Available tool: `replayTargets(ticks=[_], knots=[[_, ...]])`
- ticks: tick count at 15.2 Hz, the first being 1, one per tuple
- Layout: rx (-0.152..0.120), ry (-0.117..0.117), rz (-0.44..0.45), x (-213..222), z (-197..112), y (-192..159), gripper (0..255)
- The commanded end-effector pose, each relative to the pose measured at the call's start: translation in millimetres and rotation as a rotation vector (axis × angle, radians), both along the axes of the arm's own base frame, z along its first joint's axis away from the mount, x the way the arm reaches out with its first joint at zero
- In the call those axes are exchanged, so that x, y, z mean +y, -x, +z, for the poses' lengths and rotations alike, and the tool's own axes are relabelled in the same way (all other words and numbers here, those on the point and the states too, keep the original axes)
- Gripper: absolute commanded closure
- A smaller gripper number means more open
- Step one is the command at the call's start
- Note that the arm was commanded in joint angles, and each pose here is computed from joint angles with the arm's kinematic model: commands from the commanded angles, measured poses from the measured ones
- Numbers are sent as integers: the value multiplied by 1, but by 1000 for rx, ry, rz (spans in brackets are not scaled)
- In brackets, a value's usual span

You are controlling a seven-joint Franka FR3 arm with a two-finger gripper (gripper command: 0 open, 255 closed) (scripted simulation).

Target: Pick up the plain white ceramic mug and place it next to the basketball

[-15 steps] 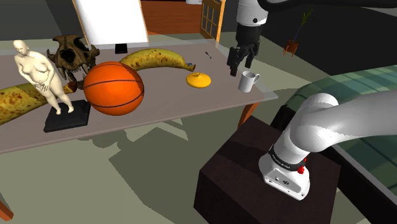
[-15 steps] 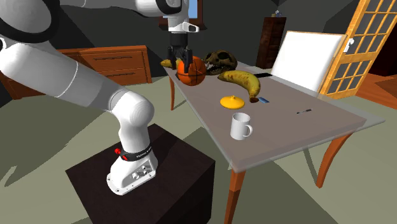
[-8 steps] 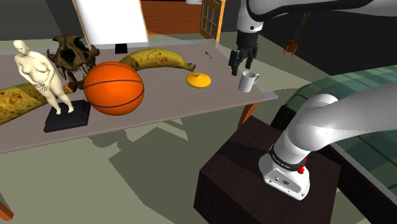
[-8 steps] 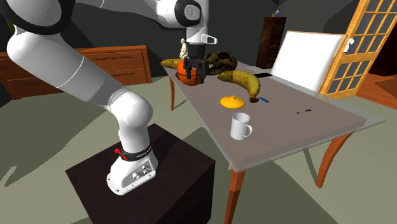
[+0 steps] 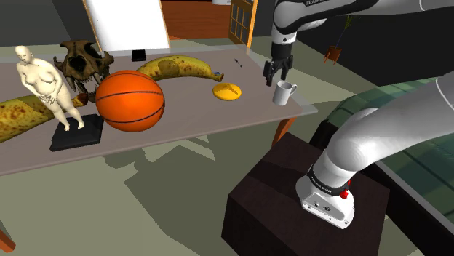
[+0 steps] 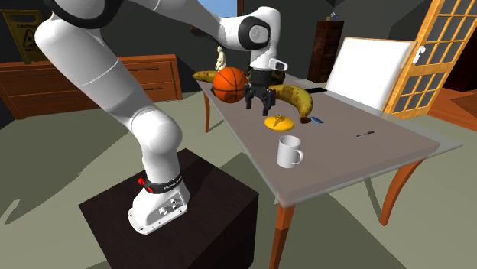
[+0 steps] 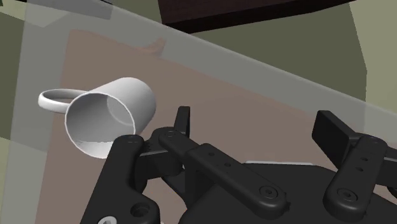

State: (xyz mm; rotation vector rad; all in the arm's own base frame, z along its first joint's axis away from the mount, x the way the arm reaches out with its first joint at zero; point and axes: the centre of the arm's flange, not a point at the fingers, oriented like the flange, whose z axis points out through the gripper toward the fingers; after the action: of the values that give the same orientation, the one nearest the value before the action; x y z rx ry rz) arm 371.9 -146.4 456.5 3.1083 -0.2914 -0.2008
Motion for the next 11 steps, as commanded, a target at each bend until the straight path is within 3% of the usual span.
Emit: replayTargets(ticks=[1,9,11], knots=[[8,-1,-13,-25,-14,-3,0],[40,-9,-66,-116,-68,-28,0],[41,-10,-68,-120,-75,-28,0]])
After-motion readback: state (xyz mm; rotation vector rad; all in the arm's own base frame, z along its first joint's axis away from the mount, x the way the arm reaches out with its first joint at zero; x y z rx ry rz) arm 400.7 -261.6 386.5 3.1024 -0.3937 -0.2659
